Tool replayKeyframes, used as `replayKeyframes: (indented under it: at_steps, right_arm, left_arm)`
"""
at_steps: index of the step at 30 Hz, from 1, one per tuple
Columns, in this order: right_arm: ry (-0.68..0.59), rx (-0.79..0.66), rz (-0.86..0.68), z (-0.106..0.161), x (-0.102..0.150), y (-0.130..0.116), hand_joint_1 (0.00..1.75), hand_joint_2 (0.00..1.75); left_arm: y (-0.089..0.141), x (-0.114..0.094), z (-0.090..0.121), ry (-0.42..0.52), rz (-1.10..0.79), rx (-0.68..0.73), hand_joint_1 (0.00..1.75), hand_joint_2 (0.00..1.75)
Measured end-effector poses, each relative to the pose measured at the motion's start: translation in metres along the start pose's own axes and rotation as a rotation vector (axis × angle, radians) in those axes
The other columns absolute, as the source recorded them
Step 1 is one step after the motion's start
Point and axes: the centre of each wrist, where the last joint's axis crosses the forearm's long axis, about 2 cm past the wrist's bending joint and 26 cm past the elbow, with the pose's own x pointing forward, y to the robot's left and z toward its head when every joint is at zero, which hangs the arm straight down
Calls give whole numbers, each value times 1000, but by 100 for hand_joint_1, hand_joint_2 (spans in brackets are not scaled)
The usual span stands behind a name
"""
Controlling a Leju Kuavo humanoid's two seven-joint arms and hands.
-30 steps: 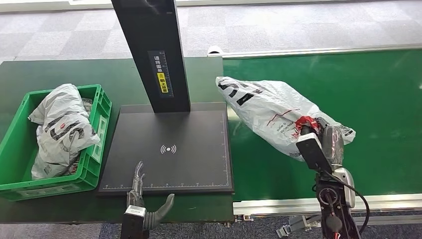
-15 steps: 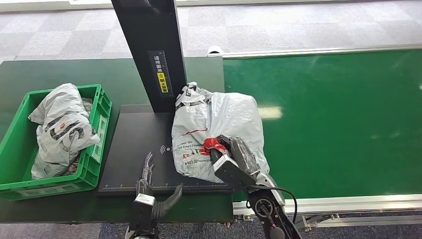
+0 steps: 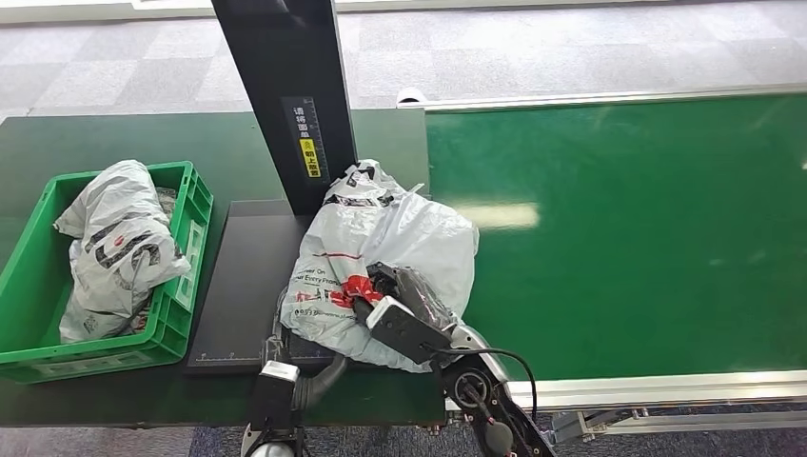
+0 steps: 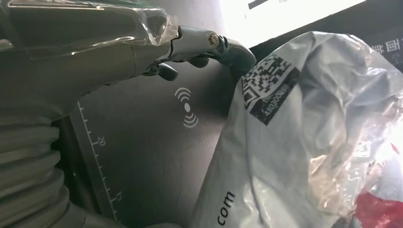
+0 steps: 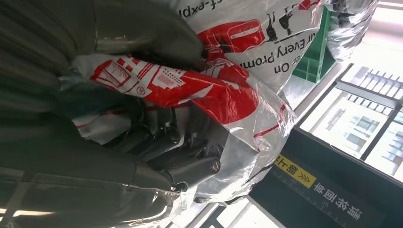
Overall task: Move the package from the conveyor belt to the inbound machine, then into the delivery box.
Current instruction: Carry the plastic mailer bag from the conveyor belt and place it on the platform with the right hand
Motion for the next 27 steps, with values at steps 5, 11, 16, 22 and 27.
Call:
replayKeyframes:
  at_steps: [5,11,16,22,27]
  right_arm:
    - [-109,-73,-67,2,-5,-20,0,175]
    - [-213,-238,-105,23,-5,-62,0,175]
    - [-250,-307,-73,33,0,-84,0,175]
    - [-276,-337,-46,40,4,-89,0,175]
    - [-294,-345,-42,41,8,-90,0,175]
  left_arm:
    - [8,-4,5,20,-35,55,0,175]
    - [31,-6,11,13,-73,109,0,175]
    - [50,7,-7,-90,-98,149,0,175]
    - [73,39,-38,-259,-105,236,0,175]
    - [82,66,-55,-396,-94,207,0,175]
